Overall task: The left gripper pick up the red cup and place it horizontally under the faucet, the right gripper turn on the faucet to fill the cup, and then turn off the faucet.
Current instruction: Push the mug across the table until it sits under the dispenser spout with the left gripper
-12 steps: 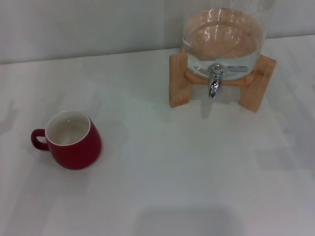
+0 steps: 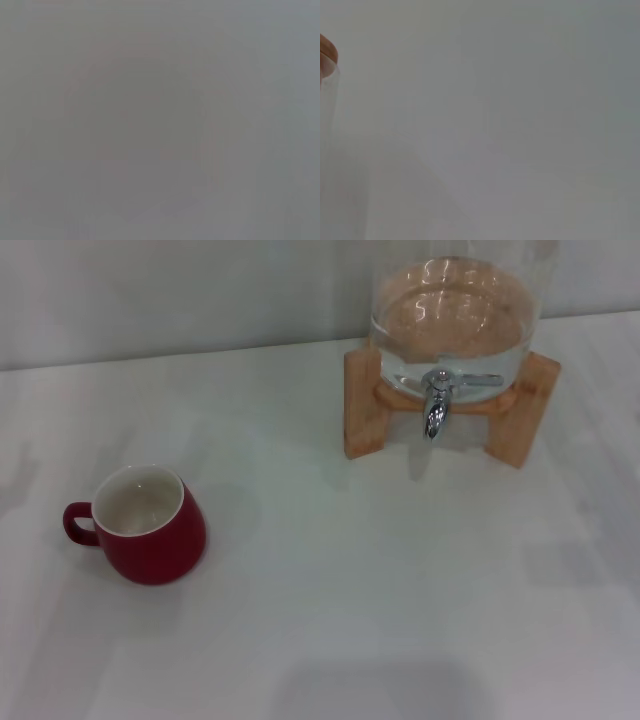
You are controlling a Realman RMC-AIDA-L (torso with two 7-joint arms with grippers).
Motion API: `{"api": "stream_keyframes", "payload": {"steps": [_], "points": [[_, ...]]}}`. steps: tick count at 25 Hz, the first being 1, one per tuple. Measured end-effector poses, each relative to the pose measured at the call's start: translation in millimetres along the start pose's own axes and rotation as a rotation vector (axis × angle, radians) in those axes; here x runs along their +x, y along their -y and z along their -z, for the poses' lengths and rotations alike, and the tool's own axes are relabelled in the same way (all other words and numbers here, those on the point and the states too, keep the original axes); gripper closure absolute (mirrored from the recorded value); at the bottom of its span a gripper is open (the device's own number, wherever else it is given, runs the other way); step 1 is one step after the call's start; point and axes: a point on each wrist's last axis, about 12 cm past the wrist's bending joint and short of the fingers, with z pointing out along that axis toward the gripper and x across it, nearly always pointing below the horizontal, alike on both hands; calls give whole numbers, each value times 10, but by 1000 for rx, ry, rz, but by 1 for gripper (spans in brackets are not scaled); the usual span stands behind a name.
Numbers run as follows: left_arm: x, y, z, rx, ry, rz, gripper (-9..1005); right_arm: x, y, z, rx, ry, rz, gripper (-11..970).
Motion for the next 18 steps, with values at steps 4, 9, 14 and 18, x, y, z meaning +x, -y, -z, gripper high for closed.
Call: {"api": "stream_keyframes", "payload": {"steps": [4, 9, 14, 18], "points": [[22, -1, 10, -6, -16, 0, 118, -2, 8, 1, 1, 0, 2, 342], [82, 5, 99, 1, -66, -1, 118, -6, 8, -30, 0, -4, 3, 342], [125, -18, 312, -7, -111, 0, 119, -20, -8, -93, -6, -3, 4, 342], [146, -21, 456, -9, -137, 2, 120, -32, -36, -174, -13, -7, 3, 342]]}}
